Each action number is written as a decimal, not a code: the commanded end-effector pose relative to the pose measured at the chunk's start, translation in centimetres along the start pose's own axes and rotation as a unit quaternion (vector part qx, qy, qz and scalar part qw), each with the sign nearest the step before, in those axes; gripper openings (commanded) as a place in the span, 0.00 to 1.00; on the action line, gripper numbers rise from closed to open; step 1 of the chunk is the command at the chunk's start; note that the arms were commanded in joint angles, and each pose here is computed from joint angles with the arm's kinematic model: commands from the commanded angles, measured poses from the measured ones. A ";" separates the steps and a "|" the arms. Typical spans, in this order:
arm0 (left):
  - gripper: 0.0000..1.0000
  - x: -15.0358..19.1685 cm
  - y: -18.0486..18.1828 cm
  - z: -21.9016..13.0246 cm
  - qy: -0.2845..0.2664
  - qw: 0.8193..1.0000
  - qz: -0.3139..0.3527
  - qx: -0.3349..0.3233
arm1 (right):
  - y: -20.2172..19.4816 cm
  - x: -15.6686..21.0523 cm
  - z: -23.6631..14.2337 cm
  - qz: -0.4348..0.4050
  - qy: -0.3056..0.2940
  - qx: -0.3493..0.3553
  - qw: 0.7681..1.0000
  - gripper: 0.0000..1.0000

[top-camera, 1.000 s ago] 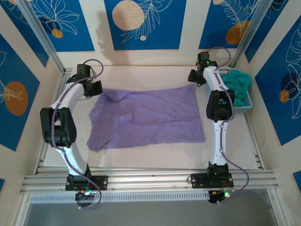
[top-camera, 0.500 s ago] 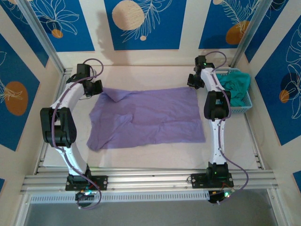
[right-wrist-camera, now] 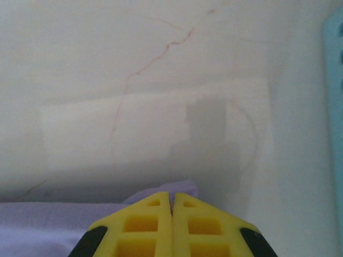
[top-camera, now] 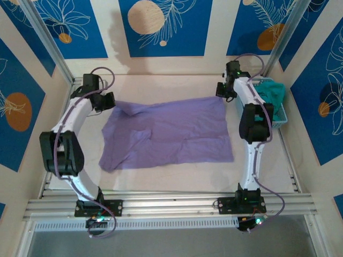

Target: Fold the inside-out t-shirt

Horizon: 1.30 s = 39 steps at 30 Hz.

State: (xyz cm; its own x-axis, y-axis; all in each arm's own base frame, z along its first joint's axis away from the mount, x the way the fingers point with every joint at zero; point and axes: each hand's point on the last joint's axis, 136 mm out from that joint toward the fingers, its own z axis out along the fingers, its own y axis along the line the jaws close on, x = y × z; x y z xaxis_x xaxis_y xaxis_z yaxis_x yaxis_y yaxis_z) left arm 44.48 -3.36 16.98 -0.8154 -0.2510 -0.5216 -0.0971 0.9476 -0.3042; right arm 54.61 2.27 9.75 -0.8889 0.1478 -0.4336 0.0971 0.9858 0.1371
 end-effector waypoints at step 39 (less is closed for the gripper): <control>0.00 12.9 1.7 -7.0 0.082 0.996 -0.021 0.008 | 1.4 15.2 -10.0 -0.046 -0.085 0.025 0.995 0.55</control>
State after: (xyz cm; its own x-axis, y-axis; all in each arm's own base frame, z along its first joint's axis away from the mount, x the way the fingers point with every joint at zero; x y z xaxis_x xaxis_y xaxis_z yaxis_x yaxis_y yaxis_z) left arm 29.97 -3.28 15.73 -0.8849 -0.2622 -0.3851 -0.1449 0.9405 -0.3073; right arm 35.21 1.28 8.32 -0.8791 0.2065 -0.4295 0.2083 0.9771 0.0434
